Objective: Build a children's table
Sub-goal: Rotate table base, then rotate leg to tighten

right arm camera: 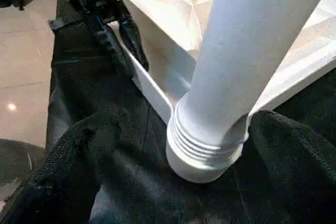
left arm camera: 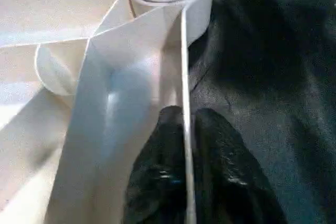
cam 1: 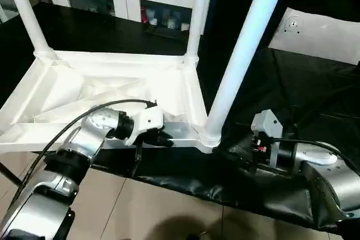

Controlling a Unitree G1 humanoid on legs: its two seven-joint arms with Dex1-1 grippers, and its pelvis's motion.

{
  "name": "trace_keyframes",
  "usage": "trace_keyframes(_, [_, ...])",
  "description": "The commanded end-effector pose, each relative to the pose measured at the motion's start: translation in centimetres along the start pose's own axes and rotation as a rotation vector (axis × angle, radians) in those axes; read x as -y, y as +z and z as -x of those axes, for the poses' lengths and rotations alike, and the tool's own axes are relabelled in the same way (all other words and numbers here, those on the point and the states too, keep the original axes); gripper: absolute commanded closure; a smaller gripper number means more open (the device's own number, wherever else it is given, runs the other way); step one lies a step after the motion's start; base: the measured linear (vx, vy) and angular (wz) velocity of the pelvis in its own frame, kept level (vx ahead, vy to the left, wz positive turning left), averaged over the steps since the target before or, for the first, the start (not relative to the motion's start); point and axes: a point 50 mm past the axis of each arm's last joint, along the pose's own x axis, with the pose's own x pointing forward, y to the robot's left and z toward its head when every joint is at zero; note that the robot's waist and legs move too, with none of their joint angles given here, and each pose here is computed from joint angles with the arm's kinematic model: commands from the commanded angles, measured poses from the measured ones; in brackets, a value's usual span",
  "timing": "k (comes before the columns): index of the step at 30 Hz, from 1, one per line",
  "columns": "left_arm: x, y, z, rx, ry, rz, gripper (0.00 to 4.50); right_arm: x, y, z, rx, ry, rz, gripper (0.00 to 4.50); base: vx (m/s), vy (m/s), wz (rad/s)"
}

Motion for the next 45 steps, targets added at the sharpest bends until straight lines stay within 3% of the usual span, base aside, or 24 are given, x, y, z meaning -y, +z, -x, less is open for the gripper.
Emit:
trace_keyframes(1, [0.7,-1.6,-0.4,-0.077,-0.024,0.039,3.75,0.2,0.1,0.1,-0.011,0.001,0.019,0.0,0.0,0.0,0.0])
trace_keyframes(6, [0.6,-1.6,-0.5,-0.068,-0.028,0.049,3.75,0.0,0.1,0.2,-0.007,0.002,0.015,0.0,0.0,0.0,0.0])
trace_keyframes(13, [0.4,-0.9,-0.7,0.002,-0.036,0.064,4.41,0.2,0.1,0.2,-0.01,-0.005,0.023,0.0,0.0,0.0,0.0])
trace_keyframes(18, [0.8,-1.4,-0.7,-0.028,-0.084,0.055,4.47,0.5,0.1,0.3,-0.008,-0.016,0.027,0.0,0.0,0.0,0.0])
trace_keyframes(31, [2.7,-0.9,-0.5,-0.035,-0.264,-0.161,4.47,0.8,0.5,-1.1,0.039,0.164,0.036,0.0,0.0,0.0,0.0])
trace_keyframes(32, [2.7,-0.9,-0.5,-0.038,-0.269,-0.169,4.49,0.7,0.5,-1.1,0.04,0.187,0.034,0.28,0.0,0.0,0.0])
trace_keyframes(38, [3.3,-0.9,0.3,-0.037,-0.322,-0.191,4.5,0.0,0.0,-1.4,-0.008,0.382,-0.019,0.68,0.0,0.0,0.0])
trace_keyframes(45, [3.7,-0.8,0.7,-0.041,-0.346,-0.185,4.5,0.2,-0.2,-1.4,-0.03,0.427,-0.053,1.22,0.0,0.0,0.0])
